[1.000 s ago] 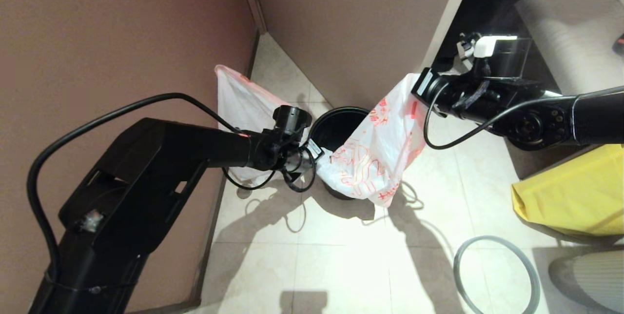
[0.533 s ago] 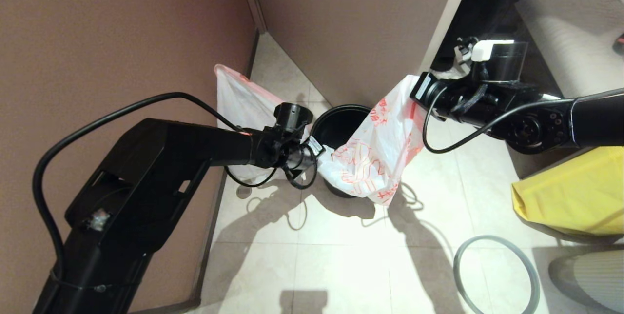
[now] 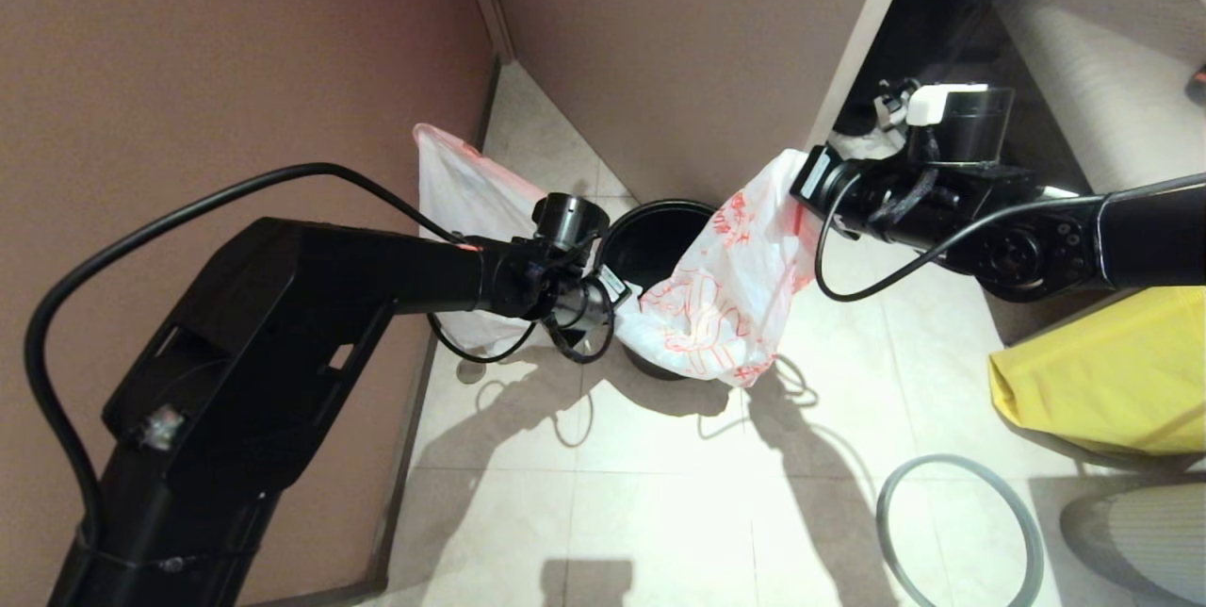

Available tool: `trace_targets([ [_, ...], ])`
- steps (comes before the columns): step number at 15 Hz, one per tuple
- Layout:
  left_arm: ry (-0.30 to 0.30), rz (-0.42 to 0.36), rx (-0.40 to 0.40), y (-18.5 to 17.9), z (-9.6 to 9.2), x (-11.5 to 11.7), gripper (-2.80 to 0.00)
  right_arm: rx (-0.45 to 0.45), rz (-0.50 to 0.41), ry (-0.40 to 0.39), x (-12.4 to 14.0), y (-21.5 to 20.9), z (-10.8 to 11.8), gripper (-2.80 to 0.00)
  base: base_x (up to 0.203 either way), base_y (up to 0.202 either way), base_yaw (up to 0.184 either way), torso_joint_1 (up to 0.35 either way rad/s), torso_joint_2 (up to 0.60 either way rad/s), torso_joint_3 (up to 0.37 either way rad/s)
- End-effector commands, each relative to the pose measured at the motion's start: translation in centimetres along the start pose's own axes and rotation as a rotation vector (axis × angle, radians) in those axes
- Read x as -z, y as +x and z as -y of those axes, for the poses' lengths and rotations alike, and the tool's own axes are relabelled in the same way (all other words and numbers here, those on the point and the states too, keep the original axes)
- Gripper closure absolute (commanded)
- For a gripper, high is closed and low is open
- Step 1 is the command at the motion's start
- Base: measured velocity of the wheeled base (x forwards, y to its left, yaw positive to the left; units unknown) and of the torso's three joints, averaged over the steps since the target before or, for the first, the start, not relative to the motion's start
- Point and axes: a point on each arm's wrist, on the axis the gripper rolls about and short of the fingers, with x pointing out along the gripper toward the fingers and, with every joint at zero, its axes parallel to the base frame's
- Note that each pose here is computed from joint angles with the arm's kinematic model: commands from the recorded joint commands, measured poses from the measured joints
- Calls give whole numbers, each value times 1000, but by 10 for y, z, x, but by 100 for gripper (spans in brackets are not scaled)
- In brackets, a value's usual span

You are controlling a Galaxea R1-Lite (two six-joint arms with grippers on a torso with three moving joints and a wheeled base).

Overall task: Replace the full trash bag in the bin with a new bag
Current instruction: Put the new garbage bag on the trash can

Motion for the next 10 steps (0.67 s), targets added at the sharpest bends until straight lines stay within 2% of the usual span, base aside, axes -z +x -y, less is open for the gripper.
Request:
trace_targets([
  [1, -5, 5, 9, -3, 3, -1, 0, 2, -6, 5, 3, 2, 2, 0, 0, 0, 0, 0, 0, 0],
  [5, -2, 10, 8, 6, 1, 0, 0, -6, -22, 6, 9, 5, -1, 0, 0, 0, 0, 0, 0, 0],
  [7, 1, 14, 14, 10, 2, 0, 0, -25, -25, 32, 10, 4, -8, 0, 0, 0, 0, 0, 0, 0],
  [10, 38, 36, 45, 22, 1, 3, 0, -23, -29, 36, 10, 1, -8, 0, 0, 0, 0, 0, 0, 0],
])
